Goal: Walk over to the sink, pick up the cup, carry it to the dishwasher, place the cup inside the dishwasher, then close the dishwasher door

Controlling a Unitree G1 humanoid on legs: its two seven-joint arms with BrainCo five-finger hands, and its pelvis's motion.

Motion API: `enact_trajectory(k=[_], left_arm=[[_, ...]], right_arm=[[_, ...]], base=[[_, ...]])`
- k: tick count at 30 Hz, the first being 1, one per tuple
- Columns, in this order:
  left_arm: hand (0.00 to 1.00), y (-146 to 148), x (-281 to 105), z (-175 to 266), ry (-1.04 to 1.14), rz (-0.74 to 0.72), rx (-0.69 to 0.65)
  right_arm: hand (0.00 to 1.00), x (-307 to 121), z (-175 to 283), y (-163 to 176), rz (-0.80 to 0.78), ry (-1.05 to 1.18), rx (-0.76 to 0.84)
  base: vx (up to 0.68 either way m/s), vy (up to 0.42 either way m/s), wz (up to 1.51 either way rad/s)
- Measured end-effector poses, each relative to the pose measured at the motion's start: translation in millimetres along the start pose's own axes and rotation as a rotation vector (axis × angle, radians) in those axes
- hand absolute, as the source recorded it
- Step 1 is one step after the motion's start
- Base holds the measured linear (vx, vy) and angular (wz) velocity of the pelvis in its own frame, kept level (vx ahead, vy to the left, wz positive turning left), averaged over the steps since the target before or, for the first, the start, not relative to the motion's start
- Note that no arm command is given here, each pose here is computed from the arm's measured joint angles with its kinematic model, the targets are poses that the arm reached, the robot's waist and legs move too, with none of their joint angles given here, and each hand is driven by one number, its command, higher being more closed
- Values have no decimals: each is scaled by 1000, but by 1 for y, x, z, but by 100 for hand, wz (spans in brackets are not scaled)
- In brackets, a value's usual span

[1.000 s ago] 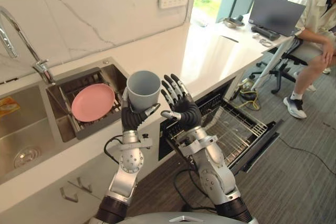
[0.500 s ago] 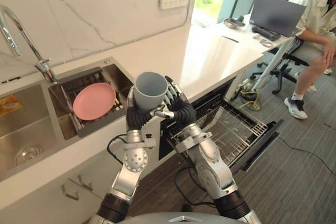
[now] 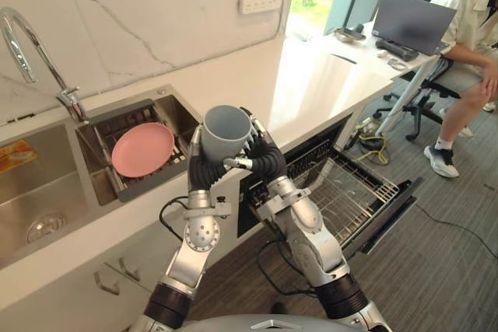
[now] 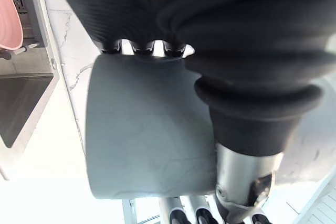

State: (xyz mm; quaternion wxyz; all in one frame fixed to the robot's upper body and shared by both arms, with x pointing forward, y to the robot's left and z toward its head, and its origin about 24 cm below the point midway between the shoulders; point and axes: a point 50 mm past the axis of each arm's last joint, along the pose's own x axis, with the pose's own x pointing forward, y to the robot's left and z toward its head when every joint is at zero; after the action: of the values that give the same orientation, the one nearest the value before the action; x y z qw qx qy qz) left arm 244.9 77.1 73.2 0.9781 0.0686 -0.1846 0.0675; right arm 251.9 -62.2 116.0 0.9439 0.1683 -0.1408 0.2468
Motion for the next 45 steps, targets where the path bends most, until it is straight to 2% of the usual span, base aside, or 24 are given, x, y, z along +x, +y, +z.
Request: enact_trajectory(k=[9, 16, 20, 21, 24, 37, 38, 45], left_arm=[[100, -1, -1, 2, -24, 16, 32], [100, -1, -1, 7, -61, 28, 54], [100, -2, -2, 8, -62, 37, 52], [100, -3, -2, 8, -61, 38, 52], [100, -12, -3, 14, -109, 3, 90], [100, -12, -4, 10, -133, 29, 155], [100, -12, -4, 9, -133, 28, 159], [100, -10, 0, 11, -155, 24, 169]], right_arm=[[100, 3, 2, -2, -8, 3, -1], [100, 3, 1, -1, -12, 0, 102], [100, 3, 1, -1, -11, -2, 105], [0, 3, 1, -1, -12, -2, 105], [0, 2, -10, 0, -11, 43, 105], [0, 6, -14, 1, 4, 64, 96], [100, 7, -14, 1, 7, 70, 94], [100, 11, -10, -1, 14, 69, 61]], base=[[0, 0, 0], [0, 0, 0], [0, 0, 0], [0, 0, 0], [0, 0, 0], [0, 0, 1], [0, 0, 0], [0, 0, 0]])
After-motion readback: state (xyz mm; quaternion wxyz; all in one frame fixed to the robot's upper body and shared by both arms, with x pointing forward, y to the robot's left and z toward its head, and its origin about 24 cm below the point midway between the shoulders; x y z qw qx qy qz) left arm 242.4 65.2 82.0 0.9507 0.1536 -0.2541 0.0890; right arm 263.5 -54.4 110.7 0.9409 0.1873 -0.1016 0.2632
